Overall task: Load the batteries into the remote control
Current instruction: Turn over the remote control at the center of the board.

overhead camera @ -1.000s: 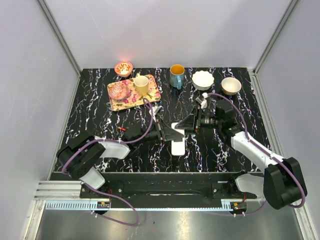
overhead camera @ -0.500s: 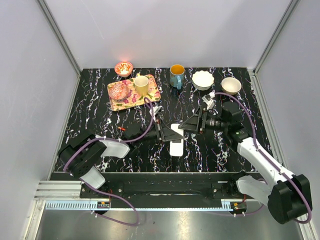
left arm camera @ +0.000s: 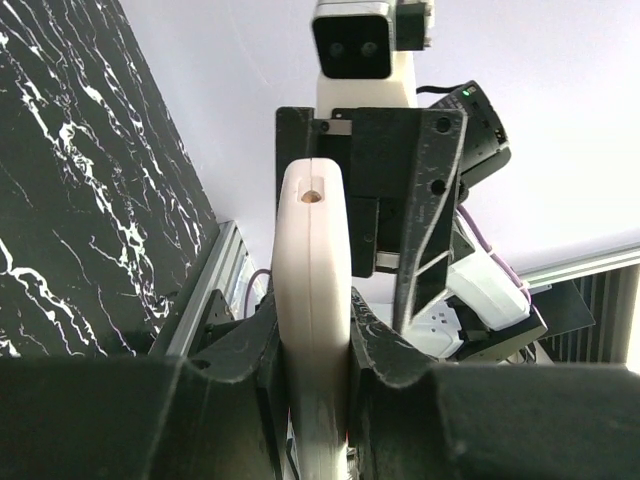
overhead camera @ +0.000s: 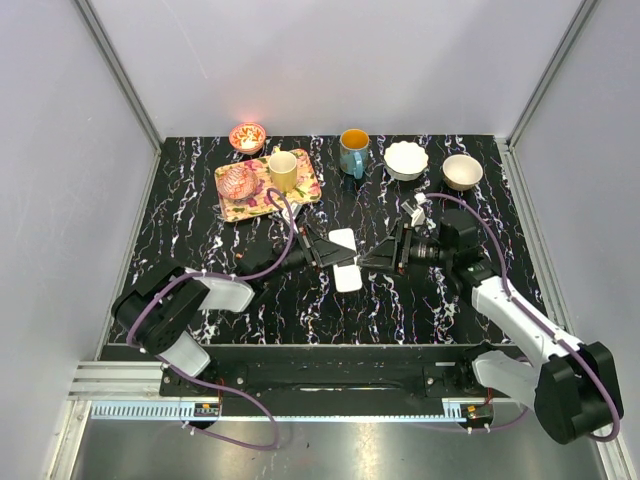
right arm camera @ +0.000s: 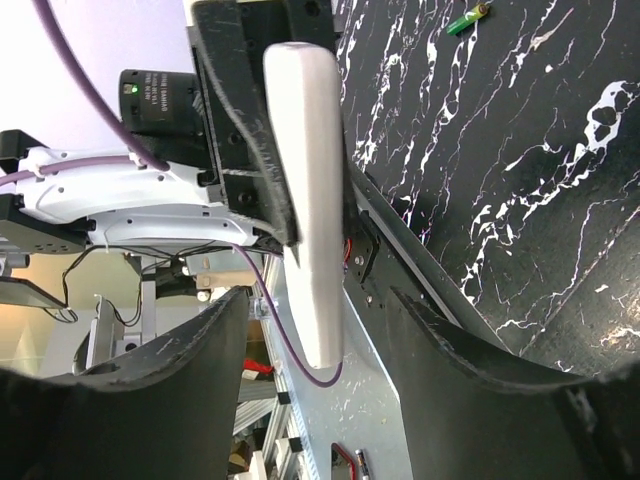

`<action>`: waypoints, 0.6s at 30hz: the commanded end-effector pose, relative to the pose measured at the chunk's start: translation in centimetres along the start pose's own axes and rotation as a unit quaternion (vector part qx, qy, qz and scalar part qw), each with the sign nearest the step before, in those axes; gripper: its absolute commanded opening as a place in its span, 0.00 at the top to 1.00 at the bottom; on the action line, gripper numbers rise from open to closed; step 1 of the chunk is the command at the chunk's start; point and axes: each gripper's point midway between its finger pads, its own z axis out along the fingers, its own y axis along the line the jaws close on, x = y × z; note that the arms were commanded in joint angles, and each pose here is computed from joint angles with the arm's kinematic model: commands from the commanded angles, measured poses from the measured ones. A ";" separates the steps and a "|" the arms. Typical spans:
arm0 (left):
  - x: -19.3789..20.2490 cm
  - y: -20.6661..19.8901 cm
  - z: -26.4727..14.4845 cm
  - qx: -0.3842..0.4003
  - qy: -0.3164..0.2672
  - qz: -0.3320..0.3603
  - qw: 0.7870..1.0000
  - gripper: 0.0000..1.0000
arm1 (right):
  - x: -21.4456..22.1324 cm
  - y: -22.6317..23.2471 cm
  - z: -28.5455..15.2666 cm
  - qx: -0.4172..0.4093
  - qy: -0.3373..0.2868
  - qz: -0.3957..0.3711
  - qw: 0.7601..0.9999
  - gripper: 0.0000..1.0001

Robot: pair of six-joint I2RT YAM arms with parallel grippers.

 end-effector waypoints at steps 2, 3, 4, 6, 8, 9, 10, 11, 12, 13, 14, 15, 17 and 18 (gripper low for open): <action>-1.7 -6.0 0.6 0.096 -0.028 0.067 0.993 1.00 | 0.0 0.8 0.6 -0.024 0.016 -0.023 0.999 0.41; -1.8 -5.9 0.7 0.095 -0.029 0.065 0.993 1.00 | -0.1 1.0 0.8 -0.025 0.019 -0.026 0.999 0.45; -1.8 -6.1 0.8 0.097 -0.027 0.065 0.993 1.00 | 0.1 0.8 1.1 -0.023 0.025 -0.023 0.999 0.46; -1.8 -6.0 1.0 0.097 -0.024 0.063 0.993 1.00 | 0.1 0.7 1.3 -0.024 0.027 -0.024 0.999 0.47; -1.8 -6.4 1.4 0.101 -0.020 0.065 0.993 1.00 | 0.0 0.9 1.6 -0.031 0.029 -0.027 0.999 0.47; -1.7 -6.2 1.5 0.099 -0.017 0.063 0.993 1.00 | -0.1 1.1 1.8 -0.033 0.030 -0.027 0.999 0.47; -1.7 -6.2 1.7 0.100 -0.016 0.064 0.993 1.00 | -0.1 1.0 2.0 -0.031 0.030 -0.025 0.999 0.47; -1.6 -6.3 1.8 0.101 -0.013 0.064 0.993 1.00 | -0.4 1.1 2.1 -0.033 0.027 -0.029 0.999 0.47; -1.5 -6.2 1.9 0.102 -0.011 0.063 0.993 1.00 | -0.5 1.3 2.2 -0.037 0.026 -0.028 0.999 0.47; -1.3 -6.2 2.0 0.102 -0.008 0.062 0.993 1.00 | -0.7 1.2 2.4 -0.037 0.026 -0.023 0.999 0.50; -1.3 -6.2 2.1 0.103 -0.008 0.061 0.993 1.00 | -0.9 1.5 2.5 -0.046 0.023 -0.030 0.998 0.51; -1.3 -6.2 2.2 0.103 -0.007 0.059 0.993 1.00 | -0.9 1.8 2.6 -0.051 0.026 -0.024 0.998 0.53; -1.2 -6.1 2.3 0.104 -0.007 0.058 0.993 1.00 | -0.7 2.1 3.0 -0.064 0.035 -0.026 0.997 0.63; -1.3 -6.1 2.4 0.105 -0.007 0.057 0.993 1.00 | -0.7 2.2 3.0 -0.067 0.037 -0.023 0.997 0.70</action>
